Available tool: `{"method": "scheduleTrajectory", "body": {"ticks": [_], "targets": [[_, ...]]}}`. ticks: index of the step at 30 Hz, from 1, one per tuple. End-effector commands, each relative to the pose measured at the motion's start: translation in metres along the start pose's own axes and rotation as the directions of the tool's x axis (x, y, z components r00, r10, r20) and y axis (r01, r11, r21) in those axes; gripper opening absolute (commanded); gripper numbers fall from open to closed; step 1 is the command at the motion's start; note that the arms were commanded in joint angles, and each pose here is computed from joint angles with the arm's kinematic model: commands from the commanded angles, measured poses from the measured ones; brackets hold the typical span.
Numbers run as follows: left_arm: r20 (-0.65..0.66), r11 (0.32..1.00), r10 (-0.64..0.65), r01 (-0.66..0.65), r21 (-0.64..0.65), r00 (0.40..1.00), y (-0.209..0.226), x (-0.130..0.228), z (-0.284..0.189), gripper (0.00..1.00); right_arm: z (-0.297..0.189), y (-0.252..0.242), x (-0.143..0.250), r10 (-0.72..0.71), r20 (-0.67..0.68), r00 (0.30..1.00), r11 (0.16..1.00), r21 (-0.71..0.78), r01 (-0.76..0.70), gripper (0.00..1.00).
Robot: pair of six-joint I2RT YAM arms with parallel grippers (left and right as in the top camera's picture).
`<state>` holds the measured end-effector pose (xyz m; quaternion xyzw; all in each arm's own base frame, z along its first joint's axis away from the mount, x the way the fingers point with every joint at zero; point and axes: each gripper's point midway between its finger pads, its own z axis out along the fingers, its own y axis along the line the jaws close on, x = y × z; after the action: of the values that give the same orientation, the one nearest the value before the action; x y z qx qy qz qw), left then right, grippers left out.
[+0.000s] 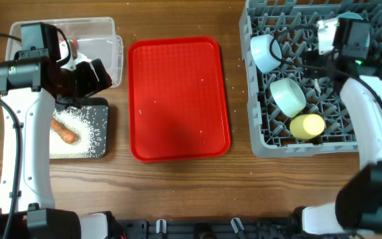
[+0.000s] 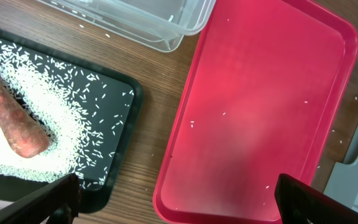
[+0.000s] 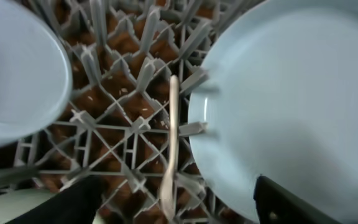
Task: Sort waste into correct bins and load items into the dishwasher rack
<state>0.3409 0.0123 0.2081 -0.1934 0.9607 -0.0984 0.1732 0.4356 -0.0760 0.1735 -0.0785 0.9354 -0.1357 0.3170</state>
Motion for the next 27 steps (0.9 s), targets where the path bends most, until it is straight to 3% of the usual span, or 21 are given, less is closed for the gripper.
{"method": "scheduleTrajectory", "body": {"ticks": [1, 2, 3, 7, 10, 15, 21, 24, 27], "targets": [[-0.002, 1.0, 0.021, -0.021, 0.01, 1.0, -0.003, -0.001, 0.0, 1.0, -0.107, -0.012, -0.042, 0.094, 0.243, 0.965, 0.996, -0.02, -0.092, 0.89], [-0.002, 1.0, 0.021, -0.021, 0.01, 1.0, -0.003, -0.001, 0.0, 1.0, -0.133, -0.005, -0.045, 0.093, 0.293, 0.951, 0.995, -0.06, -0.079, 0.9], [-0.002, 1.0, 0.021, -0.021, 0.01, 1.0, -0.003, -0.001, 0.0, 1.0, -0.159, 0.004, -0.046, 0.093, 0.342, 0.935, 0.992, -0.112, -0.058, 0.99], [-0.002, 1.0, 0.021, -0.021, 0.01, 1.0, -0.003, -0.001, 0.0, 1.0, -0.278, 0.059, -0.023, 0.109, 0.529, 0.842, 0.923, -0.369, 0.112, 1.0], [-0.002, 1.0, 0.021, -0.021, 0.01, 1.0, -0.003, -0.001, 0.0, 1.0, -0.332, 0.081, 0.001, 0.119, 0.606, 0.787, 0.877, -0.436, 0.203, 1.0], [-0.002, 1.0, 0.021, -0.021, 0.01, 1.0, -0.003, -0.001, 0.0, 1.0, -0.351, 0.082, 0.055, 0.085, 0.571, 0.817, 0.909, -0.381, 0.172, 1.0], [-0.002, 1.0, 0.021, -0.021, 0.01, 1.0, -0.003, -0.001, 0.0, 1.0, -0.353, 0.071, 0.057, 0.049, 0.602, 0.797, 0.941, -0.296, 0.165, 1.0], [-0.002, 1.0, 0.021, -0.021, 0.01, 1.0, -0.003, -0.001, 0.0, 1.0, -0.337, 0.072, 0.045, 0.047, 0.649, 0.759, 0.944, -0.277, 0.178, 1.0], [-0.002, 1.0, 0.021, -0.021, 0.01, 1.0, -0.003, -0.001, 0.0, 1.0, -0.298, 0.075, 0.038, 0.089, 0.732, 0.675, 0.955, -0.254, 0.15, 1.0]]}}
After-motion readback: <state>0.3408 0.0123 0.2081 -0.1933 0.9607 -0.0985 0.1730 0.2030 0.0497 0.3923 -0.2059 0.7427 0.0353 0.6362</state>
